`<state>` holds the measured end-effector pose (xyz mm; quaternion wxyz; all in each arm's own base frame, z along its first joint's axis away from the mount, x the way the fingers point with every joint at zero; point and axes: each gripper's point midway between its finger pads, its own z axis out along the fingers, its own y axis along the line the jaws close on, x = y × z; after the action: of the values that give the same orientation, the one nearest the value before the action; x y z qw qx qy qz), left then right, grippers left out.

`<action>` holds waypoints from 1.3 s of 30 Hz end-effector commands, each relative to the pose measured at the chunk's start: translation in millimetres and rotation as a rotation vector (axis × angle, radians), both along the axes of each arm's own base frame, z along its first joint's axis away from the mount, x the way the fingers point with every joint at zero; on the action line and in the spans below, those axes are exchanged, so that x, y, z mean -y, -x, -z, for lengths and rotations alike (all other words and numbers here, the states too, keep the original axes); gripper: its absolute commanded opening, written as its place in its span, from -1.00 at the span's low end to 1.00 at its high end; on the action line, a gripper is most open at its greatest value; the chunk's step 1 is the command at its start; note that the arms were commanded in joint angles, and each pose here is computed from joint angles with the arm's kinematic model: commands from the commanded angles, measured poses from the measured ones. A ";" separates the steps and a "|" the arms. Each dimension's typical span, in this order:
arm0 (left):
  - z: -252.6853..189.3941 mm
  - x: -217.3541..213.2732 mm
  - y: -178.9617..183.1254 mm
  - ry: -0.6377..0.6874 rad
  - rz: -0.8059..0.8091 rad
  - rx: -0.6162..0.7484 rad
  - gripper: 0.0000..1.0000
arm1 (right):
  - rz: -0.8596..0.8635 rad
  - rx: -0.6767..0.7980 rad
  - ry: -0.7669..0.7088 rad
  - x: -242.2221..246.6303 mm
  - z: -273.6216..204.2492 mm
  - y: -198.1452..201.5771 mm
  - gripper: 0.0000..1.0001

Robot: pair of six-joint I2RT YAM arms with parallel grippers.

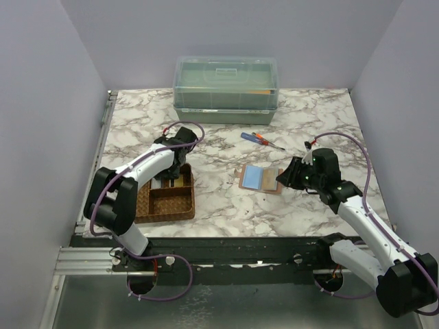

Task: Put the credit cards into the card holder
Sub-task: Pick up the credit card from the storage box.

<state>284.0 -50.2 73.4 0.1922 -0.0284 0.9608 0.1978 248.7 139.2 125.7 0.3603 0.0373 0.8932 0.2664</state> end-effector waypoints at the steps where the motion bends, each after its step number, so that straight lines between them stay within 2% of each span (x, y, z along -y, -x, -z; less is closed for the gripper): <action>1: 6.7 -13.0 -7.2 -0.080 -0.023 0.022 -0.13 | -0.033 0.018 -0.007 -4.0 -0.8 1.9 -0.28; 7: 5.5 -21.5 -12.0 -0.137 -0.031 0.040 -0.16 | -0.034 0.019 -0.008 -4.3 -0.9 1.7 -0.28; 15: 0.8 -25.8 -13.8 -0.167 -0.026 0.051 -0.45 | -0.033 0.019 -0.008 -4.1 -0.7 1.7 -0.28; 23: -5.9 -22.8 -15.0 -0.142 -0.018 0.067 -0.73 | -0.035 0.014 -0.006 -4.4 0.3 1.4 -0.28; 39: -46.0 -6.0 -12.4 -0.001 -0.009 0.124 -1.00 | -0.033 -0.001 0.000 -4.3 3.8 0.4 -0.28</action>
<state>298.4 -40.9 95.1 0.2369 -0.0359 0.9448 0.2235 248.3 140.9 124.2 0.3556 0.0352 0.8942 0.2699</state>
